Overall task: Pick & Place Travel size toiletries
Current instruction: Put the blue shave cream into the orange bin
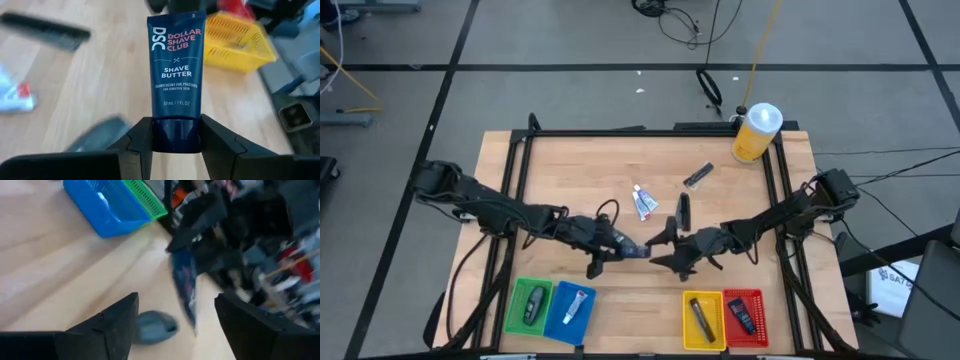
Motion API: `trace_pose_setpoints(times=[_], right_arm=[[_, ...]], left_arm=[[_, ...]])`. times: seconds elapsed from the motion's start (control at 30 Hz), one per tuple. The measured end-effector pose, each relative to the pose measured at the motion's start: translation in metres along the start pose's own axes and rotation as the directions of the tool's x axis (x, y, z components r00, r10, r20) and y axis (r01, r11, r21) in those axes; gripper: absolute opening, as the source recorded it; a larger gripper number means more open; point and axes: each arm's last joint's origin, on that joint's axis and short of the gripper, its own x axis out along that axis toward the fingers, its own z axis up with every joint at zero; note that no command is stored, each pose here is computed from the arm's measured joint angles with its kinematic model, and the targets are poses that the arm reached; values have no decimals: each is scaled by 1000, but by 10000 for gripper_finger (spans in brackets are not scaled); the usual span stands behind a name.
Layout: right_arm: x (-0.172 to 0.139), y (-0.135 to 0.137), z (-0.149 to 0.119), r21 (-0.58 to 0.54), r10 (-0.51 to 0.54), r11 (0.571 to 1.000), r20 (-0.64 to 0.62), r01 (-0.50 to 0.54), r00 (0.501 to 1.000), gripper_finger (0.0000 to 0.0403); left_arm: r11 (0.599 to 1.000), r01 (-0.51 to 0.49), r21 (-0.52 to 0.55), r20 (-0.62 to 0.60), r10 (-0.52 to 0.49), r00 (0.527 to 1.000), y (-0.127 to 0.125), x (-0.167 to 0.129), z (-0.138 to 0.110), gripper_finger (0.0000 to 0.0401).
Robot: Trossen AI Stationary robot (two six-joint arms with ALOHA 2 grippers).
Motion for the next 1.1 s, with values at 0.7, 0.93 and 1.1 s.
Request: trace_pose_setpoints(times=[0.7,0.93,1.1], right_arm=[[1,-8,8,-241,-6,970,34,14,999,231],[3,-12,3,-179,31,984,47,-22,998,163],[3,-13,3,-119,6,993,30,-2,1000,73]], left_arm=[[990,53,-127,52,-47,998,7,9,5,124],[992,66,-103,95,-57,994,7,9,10,132],[993,58,-104,97,-48,994,9,8,10,126]])
